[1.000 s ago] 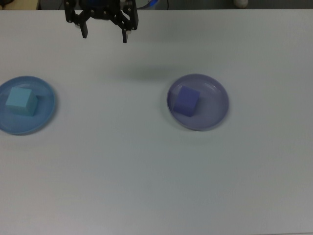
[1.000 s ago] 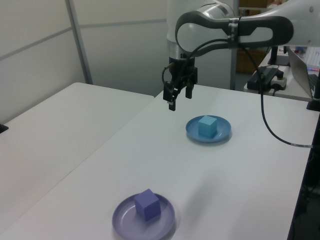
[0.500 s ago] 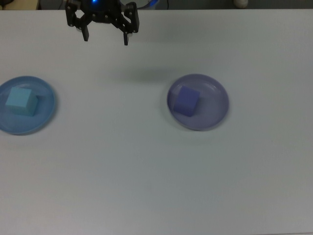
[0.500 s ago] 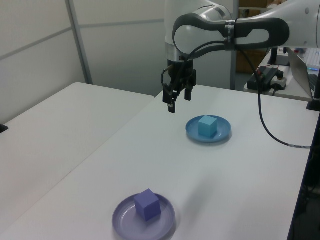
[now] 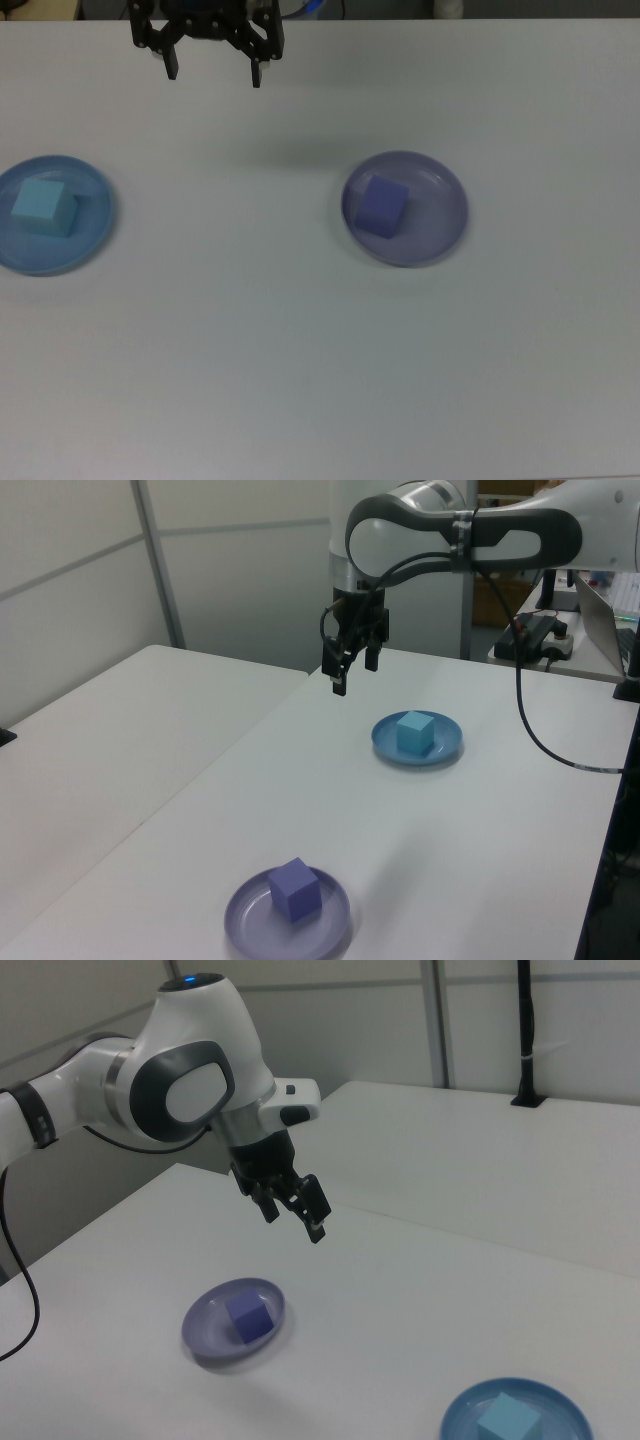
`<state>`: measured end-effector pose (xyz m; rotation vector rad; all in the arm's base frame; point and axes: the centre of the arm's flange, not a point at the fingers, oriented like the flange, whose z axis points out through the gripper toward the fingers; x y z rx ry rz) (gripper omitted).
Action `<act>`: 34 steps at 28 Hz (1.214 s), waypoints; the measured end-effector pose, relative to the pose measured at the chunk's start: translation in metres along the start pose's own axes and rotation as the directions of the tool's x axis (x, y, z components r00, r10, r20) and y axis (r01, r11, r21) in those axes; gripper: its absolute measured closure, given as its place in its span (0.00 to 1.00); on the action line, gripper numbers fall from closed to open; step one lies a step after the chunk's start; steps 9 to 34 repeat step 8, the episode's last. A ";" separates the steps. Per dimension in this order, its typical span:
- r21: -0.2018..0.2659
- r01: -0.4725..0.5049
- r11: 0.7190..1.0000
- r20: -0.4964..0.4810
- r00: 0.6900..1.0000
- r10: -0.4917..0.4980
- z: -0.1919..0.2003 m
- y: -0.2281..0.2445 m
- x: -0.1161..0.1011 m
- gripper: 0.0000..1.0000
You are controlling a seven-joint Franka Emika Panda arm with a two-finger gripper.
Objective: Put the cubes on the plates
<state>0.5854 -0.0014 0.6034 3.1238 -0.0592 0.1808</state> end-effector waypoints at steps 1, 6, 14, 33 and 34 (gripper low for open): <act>0.000 0.000 1.000 -0.001 1.000 0.000 -0.001 0.000 0.000 0.00; -0.008 0.004 1.000 -0.001 1.000 -0.004 -0.001 -0.001 0.000 0.00; -0.032 0.011 0.999 0.012 1.000 -0.010 0.000 0.000 -0.001 0.00; -0.032 0.011 0.999 0.012 1.000 -0.010 0.000 0.000 -0.001 0.00; -0.032 0.011 0.999 0.012 1.000 -0.010 0.000 0.000 -0.001 0.00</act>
